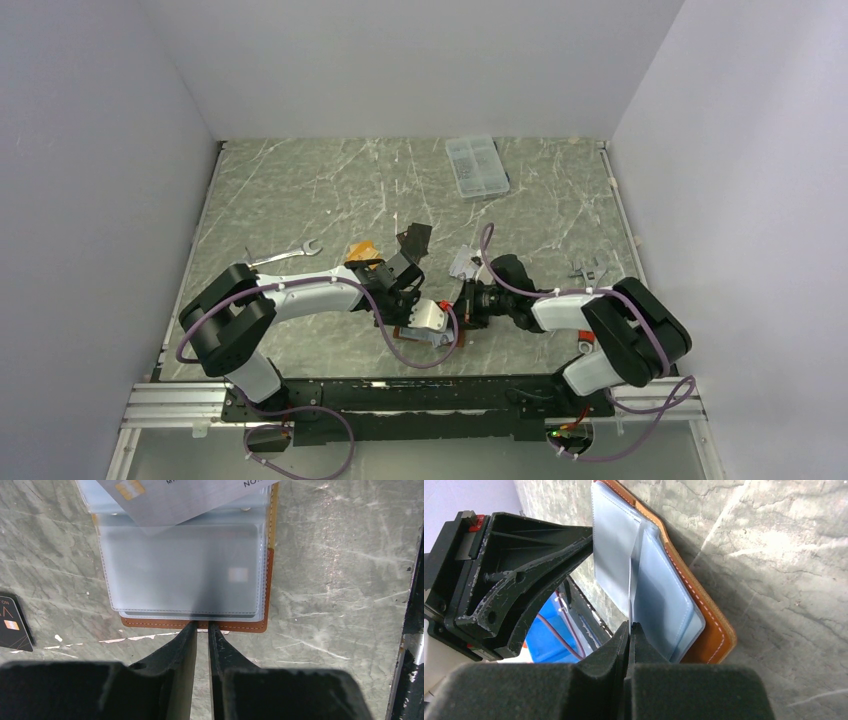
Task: Put the credit cards into the card holder
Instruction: Insert the credit card into the card holder.
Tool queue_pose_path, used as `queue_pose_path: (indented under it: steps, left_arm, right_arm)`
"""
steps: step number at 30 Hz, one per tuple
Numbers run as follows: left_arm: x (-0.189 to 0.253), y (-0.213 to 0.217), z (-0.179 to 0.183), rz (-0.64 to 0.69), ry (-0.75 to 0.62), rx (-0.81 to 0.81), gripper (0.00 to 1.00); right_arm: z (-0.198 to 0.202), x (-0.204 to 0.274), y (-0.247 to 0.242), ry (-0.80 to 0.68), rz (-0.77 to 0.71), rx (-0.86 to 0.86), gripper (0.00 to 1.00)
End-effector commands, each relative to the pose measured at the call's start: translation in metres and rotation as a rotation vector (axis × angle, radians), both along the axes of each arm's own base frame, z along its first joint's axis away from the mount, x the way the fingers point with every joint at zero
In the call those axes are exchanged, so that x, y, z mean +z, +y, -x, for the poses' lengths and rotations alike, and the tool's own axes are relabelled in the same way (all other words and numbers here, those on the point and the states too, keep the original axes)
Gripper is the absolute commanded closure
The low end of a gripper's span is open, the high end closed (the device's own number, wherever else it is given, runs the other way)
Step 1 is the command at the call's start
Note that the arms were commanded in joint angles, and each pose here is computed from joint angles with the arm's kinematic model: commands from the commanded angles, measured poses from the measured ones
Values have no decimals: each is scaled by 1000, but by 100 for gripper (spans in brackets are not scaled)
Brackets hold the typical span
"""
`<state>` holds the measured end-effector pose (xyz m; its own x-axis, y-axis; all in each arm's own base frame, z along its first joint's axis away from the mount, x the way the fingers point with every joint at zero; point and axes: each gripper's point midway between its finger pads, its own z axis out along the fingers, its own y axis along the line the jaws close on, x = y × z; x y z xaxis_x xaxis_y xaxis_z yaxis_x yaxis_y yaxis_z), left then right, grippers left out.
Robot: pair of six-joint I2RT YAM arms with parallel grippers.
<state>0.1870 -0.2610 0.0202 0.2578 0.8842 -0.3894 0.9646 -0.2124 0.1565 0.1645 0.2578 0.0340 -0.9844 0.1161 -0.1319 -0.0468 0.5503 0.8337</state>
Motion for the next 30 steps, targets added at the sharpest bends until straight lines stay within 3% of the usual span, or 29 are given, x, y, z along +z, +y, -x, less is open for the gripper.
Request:
queue_pose_path:
  steps: [1,30]
  left_arm:
    - [6,-3,6,14,17,-23,81]
    - [0,-6,16,13,73,-52,83]
  right_arm:
    - [-5,3,6,-40,-35,20,100]
    - [-33,-13,10,-81,40,-100,100]
